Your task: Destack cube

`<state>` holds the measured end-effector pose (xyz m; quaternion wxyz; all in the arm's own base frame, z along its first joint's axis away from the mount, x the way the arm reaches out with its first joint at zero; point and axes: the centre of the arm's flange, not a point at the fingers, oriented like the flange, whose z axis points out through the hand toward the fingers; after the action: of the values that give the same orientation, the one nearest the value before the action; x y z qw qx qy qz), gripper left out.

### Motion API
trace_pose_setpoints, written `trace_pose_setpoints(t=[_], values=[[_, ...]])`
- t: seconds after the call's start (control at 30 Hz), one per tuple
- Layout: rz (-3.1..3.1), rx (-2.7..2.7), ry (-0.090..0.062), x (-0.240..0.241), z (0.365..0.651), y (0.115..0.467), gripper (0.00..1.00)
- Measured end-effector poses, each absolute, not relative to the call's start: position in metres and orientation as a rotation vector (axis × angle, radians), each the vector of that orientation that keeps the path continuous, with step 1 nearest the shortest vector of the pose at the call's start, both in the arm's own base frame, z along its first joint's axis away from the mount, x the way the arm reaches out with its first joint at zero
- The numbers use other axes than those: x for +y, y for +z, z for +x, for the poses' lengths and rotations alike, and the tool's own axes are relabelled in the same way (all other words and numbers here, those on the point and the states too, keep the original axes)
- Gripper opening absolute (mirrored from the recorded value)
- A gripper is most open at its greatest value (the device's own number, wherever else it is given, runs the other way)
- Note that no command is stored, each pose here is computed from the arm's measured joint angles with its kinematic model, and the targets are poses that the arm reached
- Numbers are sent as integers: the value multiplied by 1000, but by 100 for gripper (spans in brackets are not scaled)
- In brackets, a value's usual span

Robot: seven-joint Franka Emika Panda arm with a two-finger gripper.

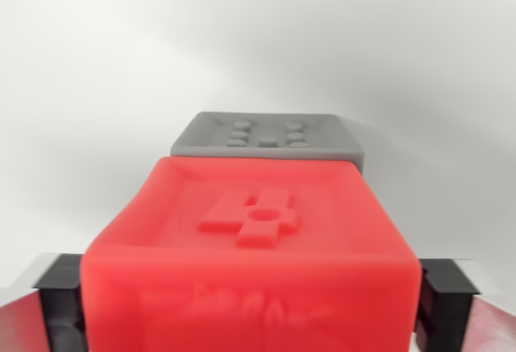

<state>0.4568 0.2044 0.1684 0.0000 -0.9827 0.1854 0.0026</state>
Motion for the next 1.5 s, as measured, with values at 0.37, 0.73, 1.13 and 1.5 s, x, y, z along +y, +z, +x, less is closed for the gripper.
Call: trace_pose_setpoints(t=[0.37,0.73,1.13,1.5], values=[[-3087,583,8,204,457,168,0],[-3087,583,8,204,457,168,0],[-3087,582,5,204,457,172,0],[-3088,581,1,205,458,186,0]])
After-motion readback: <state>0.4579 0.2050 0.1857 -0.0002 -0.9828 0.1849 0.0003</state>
